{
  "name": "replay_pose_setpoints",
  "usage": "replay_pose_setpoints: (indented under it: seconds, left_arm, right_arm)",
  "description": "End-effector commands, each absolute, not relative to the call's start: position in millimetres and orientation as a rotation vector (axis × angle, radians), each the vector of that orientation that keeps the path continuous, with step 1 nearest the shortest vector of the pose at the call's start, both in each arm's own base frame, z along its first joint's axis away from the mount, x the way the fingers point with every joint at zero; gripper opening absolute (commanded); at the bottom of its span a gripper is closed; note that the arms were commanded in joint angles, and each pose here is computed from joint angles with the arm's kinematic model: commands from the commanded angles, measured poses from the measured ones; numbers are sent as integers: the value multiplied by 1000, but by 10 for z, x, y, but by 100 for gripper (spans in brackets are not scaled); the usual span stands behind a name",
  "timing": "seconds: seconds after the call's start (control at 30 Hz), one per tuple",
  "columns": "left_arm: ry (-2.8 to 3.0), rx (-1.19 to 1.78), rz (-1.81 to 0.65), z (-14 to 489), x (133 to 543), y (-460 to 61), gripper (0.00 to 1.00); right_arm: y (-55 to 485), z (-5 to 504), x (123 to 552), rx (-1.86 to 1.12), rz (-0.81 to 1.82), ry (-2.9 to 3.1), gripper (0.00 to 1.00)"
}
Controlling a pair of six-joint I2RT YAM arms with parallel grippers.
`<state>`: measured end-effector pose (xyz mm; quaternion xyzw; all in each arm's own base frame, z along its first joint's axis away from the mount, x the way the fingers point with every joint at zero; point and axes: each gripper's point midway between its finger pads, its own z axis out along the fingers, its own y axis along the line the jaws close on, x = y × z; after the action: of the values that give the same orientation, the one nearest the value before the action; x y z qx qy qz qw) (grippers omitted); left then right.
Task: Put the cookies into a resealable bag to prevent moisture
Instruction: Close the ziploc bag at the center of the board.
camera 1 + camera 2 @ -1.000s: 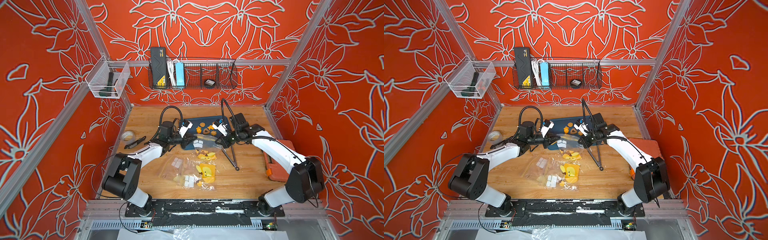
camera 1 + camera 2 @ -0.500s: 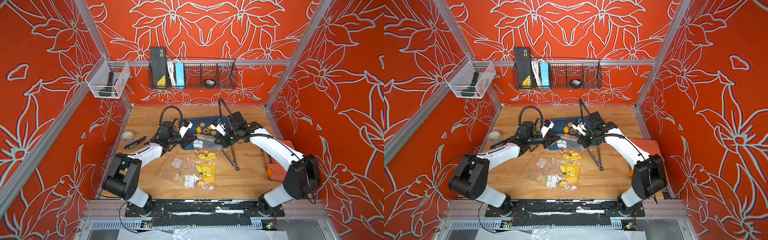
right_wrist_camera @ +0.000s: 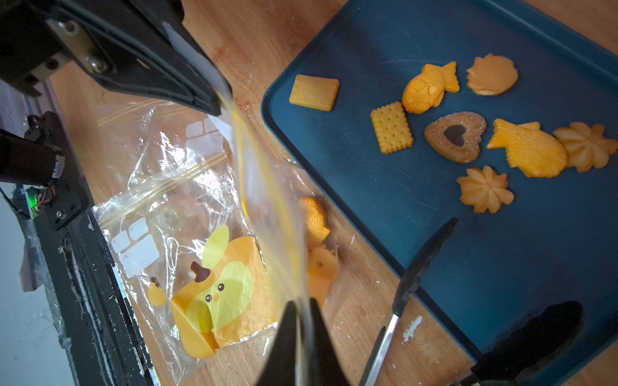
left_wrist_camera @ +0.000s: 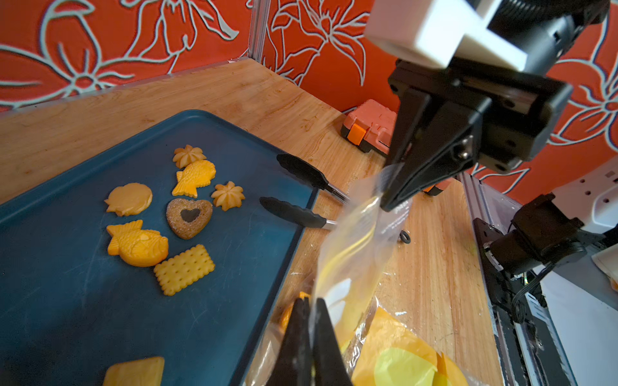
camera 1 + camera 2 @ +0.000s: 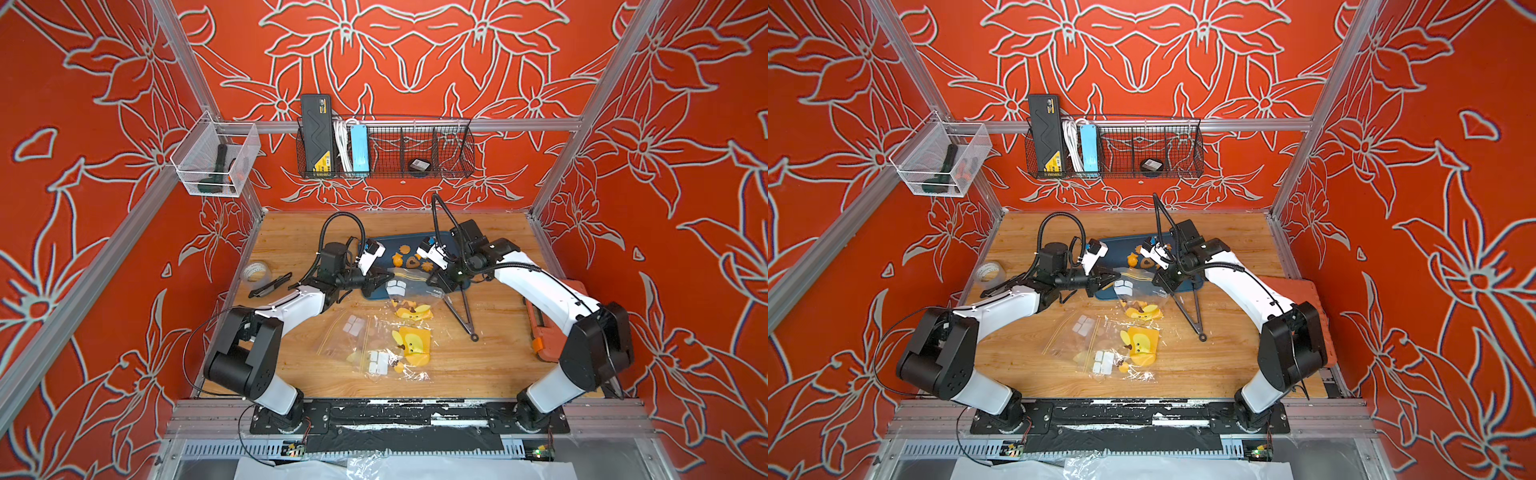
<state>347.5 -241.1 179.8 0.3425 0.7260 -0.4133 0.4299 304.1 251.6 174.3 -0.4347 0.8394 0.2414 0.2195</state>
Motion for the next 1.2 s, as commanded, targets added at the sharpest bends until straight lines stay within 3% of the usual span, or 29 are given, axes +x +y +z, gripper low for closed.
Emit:
replay_pose_setpoints:
  seconds: [0.0,0.03,0.1,0.13,0.17,0.23,0.27,0.3,0.33,0.4,0.47,0.53,0.6,0.67,0.73,0.77,0.83,0.9,0.97,1.0,1.07,1.13,1.17]
  left_arm:
    - [1763,884,-1026,1923,3480,-2416,0]
    - [1761,885,-1026,1928,3478,-2416,0]
    - [1760,885,-1026,1932,3480,-2416,0]
    - [1762,885,-1026,1924,3482,-2416,0]
    - [1760,885,-1026,1929,3482,-2417,0]
    - [1758,886,-1025,1936,3480,-2417,0]
    - [1758,886,-1027,1937,3479,-2418,0]
    - [1758,885,-1028,1935,3478,-2418,0]
    - [1759,885,-1028,1936,3479,-2418,0]
    - [1758,885,-1028,1934,3475,-2418,0]
    - [1757,885,-1026,1941,3474,-2415,0]
    - [1757,885,-1029,1937,3476,-2418,0]
    - [1756,885,-1028,1942,3471,-2417,0]
    - [1757,884,-1028,1942,3472,-2416,0]
    - [1755,885,-1027,1946,3472,-2416,0]
    - [1754,885,-1027,1950,3471,-2416,0]
    - [1755,886,-1027,1949,3465,-2415,0]
    - [1754,885,-1027,1946,3469,-2415,0]
    - [1757,885,-1028,1943,3471,-2416,0]
    - [1755,885,-1027,1950,3470,-2416,0]
    - [1754,886,-1028,1948,3467,-2419,0]
    - [1753,885,-1026,1954,3470,-2415,0]
    - [1756,885,-1027,1946,3469,-2415,0]
  right_arm:
    - [2556,1767,3057,-1243,656,2301,0]
    - [2568,1772,3055,-1248,659,2299,0]
    - [2581,1766,3070,-1252,652,2297,16]
    - [2584,1765,3073,-1251,651,2296,12]
    - [2593,1764,3061,-1257,662,2297,0]
    - [2609,1755,3046,-1270,679,2303,0]
    - [2620,1751,3051,-1272,682,2302,2]
    - [2627,1752,3070,-1268,671,2295,19]
    - [2633,1747,3075,-1264,668,2291,20]
    - [2649,1755,3072,-1266,683,2289,0]
    - [2665,1748,3076,-1273,687,2295,0]
    - [2674,1742,3103,-1269,674,2290,18]
    - [2693,1752,3093,-1274,688,2285,0]
    - [2723,1765,3081,-1287,708,2282,0]
    - [2730,1777,3116,-1280,690,2268,24]
    - [2730,1778,3128,-1273,682,2265,24]
    - [2736,1783,3136,-1272,686,2267,0]
    - [2749,1783,3134,-1279,692,2268,0]
    - [2760,1781,3151,-1274,688,2259,23]
    - [2763,1775,3154,-1271,688,2259,23]
    - [2782,1779,3144,-1278,708,2260,0]
    - [2807,1770,3129,-1289,727,2267,0]
    - [2814,1765,3136,-1290,723,2265,9]
